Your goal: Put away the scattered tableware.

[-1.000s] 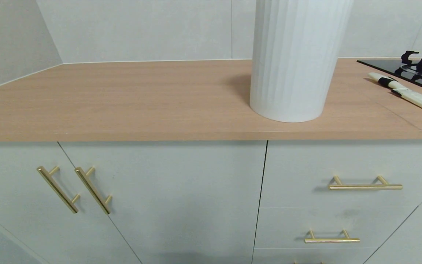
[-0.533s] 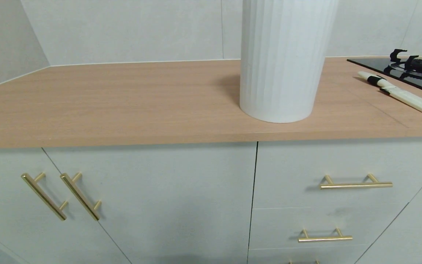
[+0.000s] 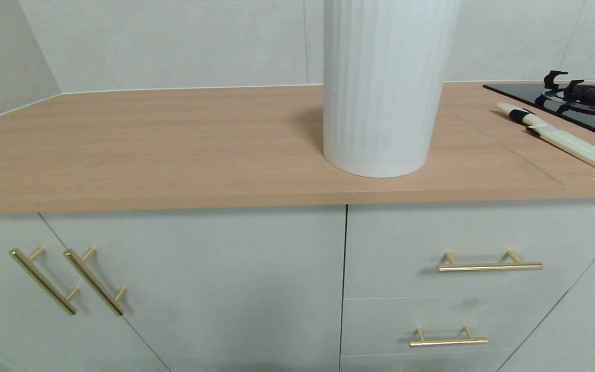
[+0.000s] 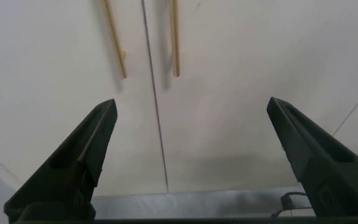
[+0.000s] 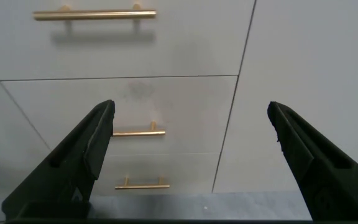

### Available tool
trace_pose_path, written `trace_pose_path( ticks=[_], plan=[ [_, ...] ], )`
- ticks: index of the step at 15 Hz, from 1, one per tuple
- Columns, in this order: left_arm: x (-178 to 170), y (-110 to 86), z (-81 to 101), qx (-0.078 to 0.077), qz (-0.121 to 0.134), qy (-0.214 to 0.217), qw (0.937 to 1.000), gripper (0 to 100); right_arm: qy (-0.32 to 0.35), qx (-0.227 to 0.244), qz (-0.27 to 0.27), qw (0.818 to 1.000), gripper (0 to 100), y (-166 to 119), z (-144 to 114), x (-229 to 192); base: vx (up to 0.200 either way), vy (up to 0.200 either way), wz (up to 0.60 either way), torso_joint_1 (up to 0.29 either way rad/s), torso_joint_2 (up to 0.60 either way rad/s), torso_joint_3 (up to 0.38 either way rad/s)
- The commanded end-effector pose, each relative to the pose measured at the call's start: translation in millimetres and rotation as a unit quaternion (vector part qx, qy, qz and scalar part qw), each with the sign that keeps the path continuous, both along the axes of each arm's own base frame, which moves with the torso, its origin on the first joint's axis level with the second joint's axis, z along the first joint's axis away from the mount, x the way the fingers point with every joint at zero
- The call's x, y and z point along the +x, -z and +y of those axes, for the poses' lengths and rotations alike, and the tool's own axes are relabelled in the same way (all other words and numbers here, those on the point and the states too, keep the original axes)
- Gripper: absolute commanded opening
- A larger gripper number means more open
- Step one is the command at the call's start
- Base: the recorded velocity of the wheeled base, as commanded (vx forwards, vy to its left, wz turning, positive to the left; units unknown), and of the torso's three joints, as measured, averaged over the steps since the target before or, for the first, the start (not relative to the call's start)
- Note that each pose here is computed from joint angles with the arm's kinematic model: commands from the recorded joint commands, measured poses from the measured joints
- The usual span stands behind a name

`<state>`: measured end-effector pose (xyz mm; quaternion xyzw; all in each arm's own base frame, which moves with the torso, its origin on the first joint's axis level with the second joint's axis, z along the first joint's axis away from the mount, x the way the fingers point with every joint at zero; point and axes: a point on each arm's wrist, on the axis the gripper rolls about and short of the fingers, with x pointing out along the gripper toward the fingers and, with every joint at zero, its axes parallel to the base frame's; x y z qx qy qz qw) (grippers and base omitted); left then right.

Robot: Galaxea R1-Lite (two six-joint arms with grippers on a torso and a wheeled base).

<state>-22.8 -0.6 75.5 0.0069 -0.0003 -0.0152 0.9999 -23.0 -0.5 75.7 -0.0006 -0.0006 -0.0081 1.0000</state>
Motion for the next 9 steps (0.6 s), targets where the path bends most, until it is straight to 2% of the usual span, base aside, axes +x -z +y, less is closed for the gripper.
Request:
trace_pose_path(
  ticks=[1,4,9],
  plan=[
    [0.0,0.0,0.0,0.0,0.0,0.0,1.0,100,0.0,0.0,0.001,1.0,100,0.0,0.0,0.1,0.0,-0.2,0.0,0.007,0.01,0.002],
    [0.0,0.0,0.0,0.0,0.0,0.0,1.0,100,0.0,0.0,0.001,1.0,100,0.0,0.0,0.1,0.0,-0.2,0.0,0.004,0.0,-0.001],
    [0.0,0.0,0.0,0.0,0.0,0.0,1.0,100,0.0,0.0,0.001,1.0,100,0.0,0.0,0.1,0.0,0.0,0.0,0.0,0.0,0.0]
  ],
)
